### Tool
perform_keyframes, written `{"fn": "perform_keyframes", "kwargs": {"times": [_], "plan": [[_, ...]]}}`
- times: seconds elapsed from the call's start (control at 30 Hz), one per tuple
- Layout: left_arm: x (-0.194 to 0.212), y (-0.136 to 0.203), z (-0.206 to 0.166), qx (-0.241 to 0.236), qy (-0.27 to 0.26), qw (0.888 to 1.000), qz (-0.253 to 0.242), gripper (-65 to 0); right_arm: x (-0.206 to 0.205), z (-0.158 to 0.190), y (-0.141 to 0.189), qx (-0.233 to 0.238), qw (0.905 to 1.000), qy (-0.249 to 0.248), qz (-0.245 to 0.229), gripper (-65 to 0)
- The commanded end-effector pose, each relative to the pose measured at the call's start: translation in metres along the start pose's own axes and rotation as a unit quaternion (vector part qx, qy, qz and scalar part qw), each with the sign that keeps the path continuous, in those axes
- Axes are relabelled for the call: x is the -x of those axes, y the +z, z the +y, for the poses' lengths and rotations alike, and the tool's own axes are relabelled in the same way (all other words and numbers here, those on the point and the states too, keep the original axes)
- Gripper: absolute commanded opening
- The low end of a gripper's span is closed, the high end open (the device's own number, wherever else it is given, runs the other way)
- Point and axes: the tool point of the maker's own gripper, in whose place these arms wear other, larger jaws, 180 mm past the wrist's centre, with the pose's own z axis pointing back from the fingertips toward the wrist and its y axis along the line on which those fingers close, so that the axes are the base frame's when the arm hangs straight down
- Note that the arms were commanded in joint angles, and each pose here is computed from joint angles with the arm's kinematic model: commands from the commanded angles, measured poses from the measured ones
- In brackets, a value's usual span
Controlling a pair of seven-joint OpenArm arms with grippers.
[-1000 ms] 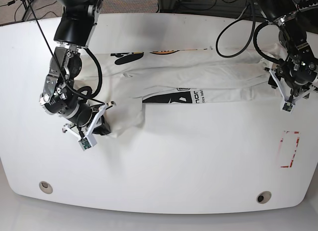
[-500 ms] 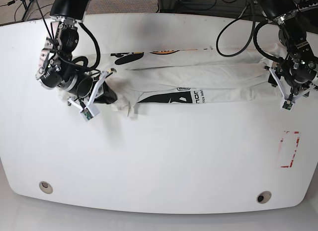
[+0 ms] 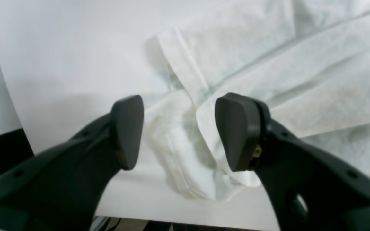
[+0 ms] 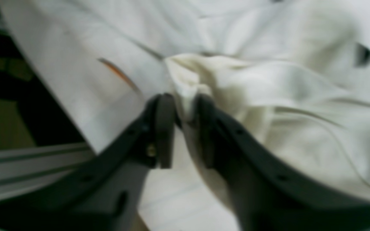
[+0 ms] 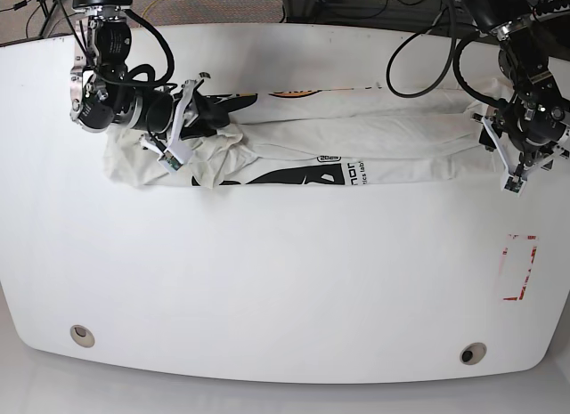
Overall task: Fold the T-shirt properly
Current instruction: 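Grasp the sleeve fabric with the right gripper and tuck it onto the fold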
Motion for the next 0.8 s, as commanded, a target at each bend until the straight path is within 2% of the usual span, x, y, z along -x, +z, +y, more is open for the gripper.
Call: {"fn": "perform_keyframes", "kwargs": {"times": [0.0,0.07,0.17,0.33,0.6,0.77], "plan": [[-0.009,0.005,0.009,-0.012,-0.004,1.0,-0.015,-27.6,-0.005,0.0,0.008,-0.004,0.9999,0.01,-0.011,-34.1],[-0.009,0.005,0.009,-0.012,-0.004,1.0,-0.015,-27.6,-0.004,0.003,0.009,-0.01,0.9998,0.006,-0.013,-26.8],[-0.009,0.005,0.009,-0.012,-0.004,1.0,-0.015,-27.6,-0.006,-0.004,0.016,0.0,0.9998,0.001,-0.021,-20.8],[-0.009,0.005,0.009,-0.012,-0.004,1.0,-0.015,-27.6,-0.01,-0.027,0.03,0.044,0.9974,-0.025,-0.051,-20.6],[-0.008,0.005,0.009,-0.012,-0.004,1.0,-0.014,-27.6,-0.007,-0.068,0.036,0.129,0.9884,-0.059,-0.055,-20.5],[-0.007,0.005,0.009,-0.012,-0.003,1.0,-0.013,-27.6,0.001,-0.073,0.025,0.127,0.9873,-0.083,-0.047,-20.5]]}}
